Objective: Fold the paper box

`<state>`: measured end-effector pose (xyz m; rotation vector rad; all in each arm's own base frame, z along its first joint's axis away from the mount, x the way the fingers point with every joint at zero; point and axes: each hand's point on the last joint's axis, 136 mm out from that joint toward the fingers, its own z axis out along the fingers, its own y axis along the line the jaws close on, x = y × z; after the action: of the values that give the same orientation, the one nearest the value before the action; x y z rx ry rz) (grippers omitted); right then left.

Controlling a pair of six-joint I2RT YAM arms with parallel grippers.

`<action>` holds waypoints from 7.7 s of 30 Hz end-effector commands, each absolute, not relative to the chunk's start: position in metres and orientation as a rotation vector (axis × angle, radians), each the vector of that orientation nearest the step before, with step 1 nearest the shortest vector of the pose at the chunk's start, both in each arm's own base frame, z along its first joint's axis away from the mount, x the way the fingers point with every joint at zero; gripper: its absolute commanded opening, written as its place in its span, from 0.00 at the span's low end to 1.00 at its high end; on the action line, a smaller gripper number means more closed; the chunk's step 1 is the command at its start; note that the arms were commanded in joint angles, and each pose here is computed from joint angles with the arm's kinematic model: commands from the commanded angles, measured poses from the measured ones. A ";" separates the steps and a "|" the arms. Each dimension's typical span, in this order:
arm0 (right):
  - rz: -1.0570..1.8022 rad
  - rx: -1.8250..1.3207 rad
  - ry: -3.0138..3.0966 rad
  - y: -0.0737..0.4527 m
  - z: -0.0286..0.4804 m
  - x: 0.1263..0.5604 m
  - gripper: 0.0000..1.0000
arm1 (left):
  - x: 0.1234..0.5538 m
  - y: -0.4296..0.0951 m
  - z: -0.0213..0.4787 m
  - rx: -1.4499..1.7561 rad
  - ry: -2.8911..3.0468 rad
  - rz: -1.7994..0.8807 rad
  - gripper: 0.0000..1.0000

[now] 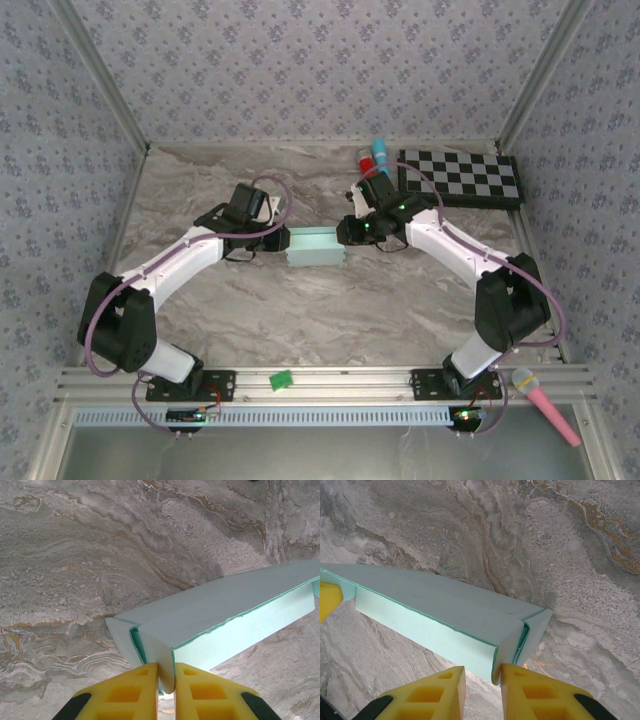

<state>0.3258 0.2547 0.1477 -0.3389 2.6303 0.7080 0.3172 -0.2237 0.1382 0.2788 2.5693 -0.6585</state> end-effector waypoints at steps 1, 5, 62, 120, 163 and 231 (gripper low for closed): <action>0.759 -0.344 2.630 0.263 0.149 0.326 0.26 | 0.320 -0.233 0.147 0.290 2.547 -0.694 0.15; 0.731 -0.340 2.640 0.259 0.145 0.326 0.23 | 0.320 -0.232 0.145 0.289 2.556 -0.682 0.14; 0.570 -0.375 2.757 0.244 0.100 0.295 0.12 | 0.297 -0.223 0.112 0.344 2.642 -0.506 0.09; 0.719 -0.271 2.523 0.247 0.170 0.349 0.42 | 0.344 -0.215 0.175 0.104 2.461 -0.643 0.58; 0.666 -0.294 2.678 0.242 0.115 0.326 0.43 | 0.323 -0.215 0.126 0.112 2.601 -0.659 0.42; 0.450 -0.337 2.840 0.229 0.051 0.311 0.28 | 0.303 -0.200 0.097 0.083 2.669 -0.578 0.30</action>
<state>0.3492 0.2592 0.1169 -0.3237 2.5717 0.6577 0.3235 -0.2178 0.1192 0.1088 2.5428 -0.6822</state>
